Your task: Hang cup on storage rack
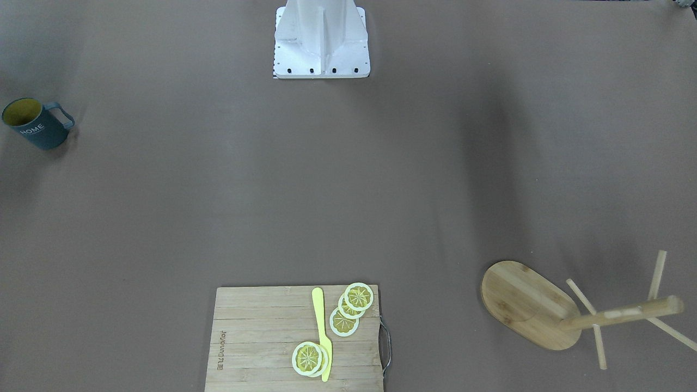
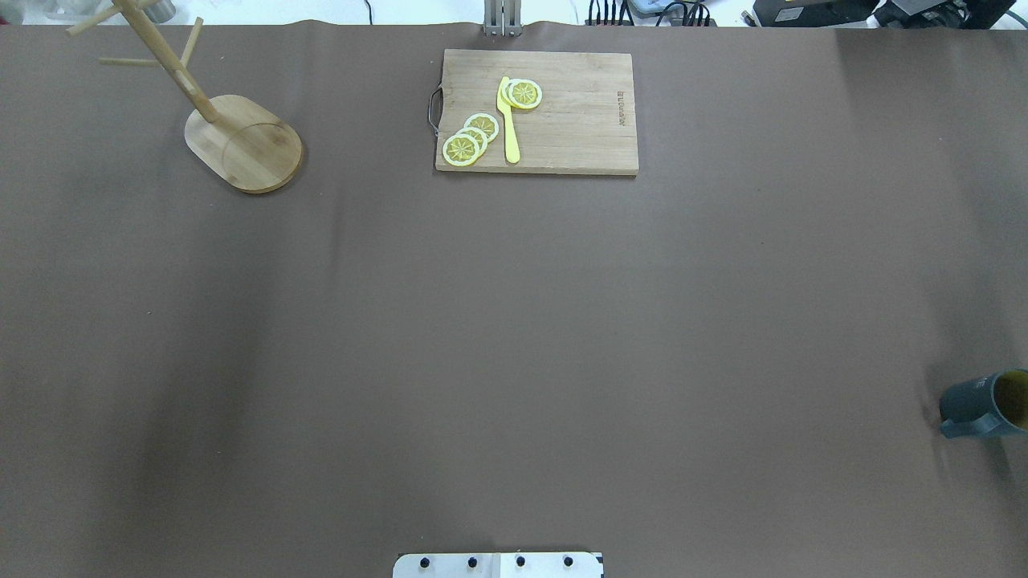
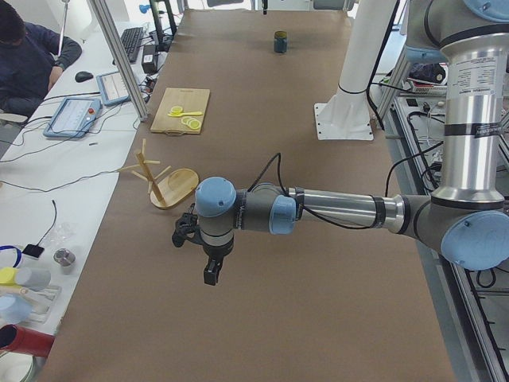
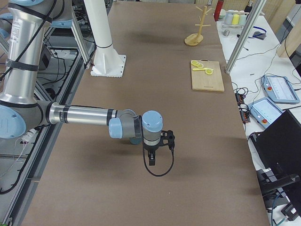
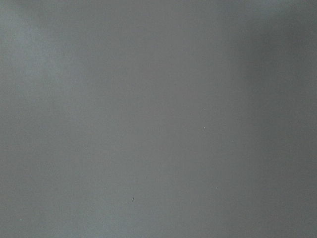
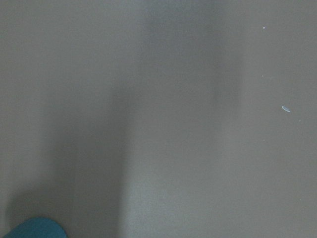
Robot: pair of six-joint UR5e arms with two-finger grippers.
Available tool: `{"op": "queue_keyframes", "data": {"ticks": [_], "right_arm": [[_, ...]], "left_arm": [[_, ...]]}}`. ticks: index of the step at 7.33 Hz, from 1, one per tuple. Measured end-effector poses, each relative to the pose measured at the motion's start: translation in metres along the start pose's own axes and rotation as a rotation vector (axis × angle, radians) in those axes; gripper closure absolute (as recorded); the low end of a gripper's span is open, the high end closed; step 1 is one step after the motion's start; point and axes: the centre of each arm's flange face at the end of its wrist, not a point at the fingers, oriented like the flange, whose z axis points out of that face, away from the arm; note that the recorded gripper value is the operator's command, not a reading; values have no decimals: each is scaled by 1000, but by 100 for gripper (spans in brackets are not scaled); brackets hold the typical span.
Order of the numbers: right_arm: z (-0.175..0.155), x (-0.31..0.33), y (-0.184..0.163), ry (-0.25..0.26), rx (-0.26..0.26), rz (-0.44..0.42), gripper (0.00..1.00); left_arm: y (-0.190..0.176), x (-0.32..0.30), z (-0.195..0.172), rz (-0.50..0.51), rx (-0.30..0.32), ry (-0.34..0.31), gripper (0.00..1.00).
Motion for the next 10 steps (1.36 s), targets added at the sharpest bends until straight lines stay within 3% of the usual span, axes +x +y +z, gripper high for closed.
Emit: {"op": "queue_keyframes", "data": {"ticks": [3,6,8,10], "right_arm": [[-5,-4,-5,2,20,-19,0],[-19,-16,-17,2,147,-110,0],[-28,-25,-22,-8,212,-107,0],[-31,-32,-24,-40,227,-59,0]], "left_arm": [[-7,12,-15,23,32,-5,1],[-13,23,-29,50,64,-10,1],[-25,32,-41,125,153,-25,1],[-34,31,-42,175,228,-32,1]]}}
